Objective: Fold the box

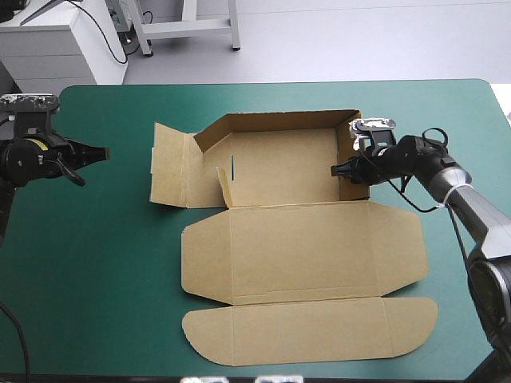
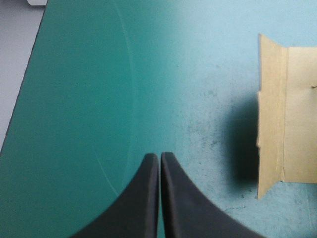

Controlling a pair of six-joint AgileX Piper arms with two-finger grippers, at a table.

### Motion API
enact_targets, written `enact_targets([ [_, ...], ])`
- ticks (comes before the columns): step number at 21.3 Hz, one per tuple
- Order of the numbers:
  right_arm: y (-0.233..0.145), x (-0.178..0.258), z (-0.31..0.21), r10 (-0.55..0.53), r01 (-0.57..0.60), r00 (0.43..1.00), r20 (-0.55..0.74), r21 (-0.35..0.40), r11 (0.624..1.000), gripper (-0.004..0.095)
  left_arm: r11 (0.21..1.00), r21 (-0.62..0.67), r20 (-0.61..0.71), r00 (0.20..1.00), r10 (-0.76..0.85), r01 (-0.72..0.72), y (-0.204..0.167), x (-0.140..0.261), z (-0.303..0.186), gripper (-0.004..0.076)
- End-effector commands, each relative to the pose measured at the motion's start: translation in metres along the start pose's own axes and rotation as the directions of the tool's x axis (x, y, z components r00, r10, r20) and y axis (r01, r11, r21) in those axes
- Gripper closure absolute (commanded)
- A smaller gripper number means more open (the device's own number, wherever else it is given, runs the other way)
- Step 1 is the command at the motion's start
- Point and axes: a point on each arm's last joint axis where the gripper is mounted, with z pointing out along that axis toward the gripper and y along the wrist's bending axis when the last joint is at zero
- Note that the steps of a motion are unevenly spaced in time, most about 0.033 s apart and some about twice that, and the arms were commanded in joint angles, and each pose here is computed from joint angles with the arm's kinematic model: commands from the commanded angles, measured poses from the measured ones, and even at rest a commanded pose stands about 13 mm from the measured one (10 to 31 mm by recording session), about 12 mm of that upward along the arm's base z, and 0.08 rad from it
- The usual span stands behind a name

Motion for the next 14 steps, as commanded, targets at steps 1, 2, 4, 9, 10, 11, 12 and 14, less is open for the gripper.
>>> enact_targets([
  [1,0.008,-0.043,-0.045,-0.054,0.054,0.985,0.164,0.004,0.999,0.0499,1.000,0.004,0.080,0.997,-0.005,0.004,0.000,-0.008,-0.017,0.0727],
  [2,0.009,-0.050,-0.051,-0.067,0.067,0.981,0.180,0.006,0.998,0.0498,1.000,0.004,0.078,0.997,-0.005,0.004,0.000,-0.008,-0.017,0.0727],
  [4,0.012,-0.070,-0.074,-0.111,0.106,0.968,0.224,0.038,0.994,0.0498,1.000,0.004,0.076,0.997,-0.005,0.004,0.000,-0.008,-0.017,0.0730],
  [9,0.020,-0.092,-0.115,-0.149,0.140,0.959,0.241,0.054,0.989,0.0500,1.000,0.001,0.070,0.998,-0.002,0.002,0.000,-0.007,-0.017,0.0730],
  [10,0.022,-0.096,-0.123,-0.154,0.145,0.955,0.252,0.054,0.988,0.0502,1.000,0.001,0.070,0.998,-0.002,0.002,0.000,-0.007,-0.017,0.0730],
  [11,0.024,-0.099,-0.129,-0.154,0.147,0.952,0.264,0.047,0.988,0.0509,1.000,0.001,0.068,0.998,-0.002,0.002,0.000,-0.007,-0.017,0.0730],
  [12,0.026,-0.102,-0.135,-0.141,0.136,0.950,0.279,0.038,0.990,0.0508,1.000,0.001,0.064,0.998,-0.002,0.002,0.000,-0.007,-0.017,0.0730],
  [14,0.026,-0.104,-0.139,-0.111,0.104,0.952,0.284,0.039,0.994,0.0508,1.000,0.002,0.054,0.999,-0.002,0.002,0.000,-0.006,-0.017,0.0730],
])
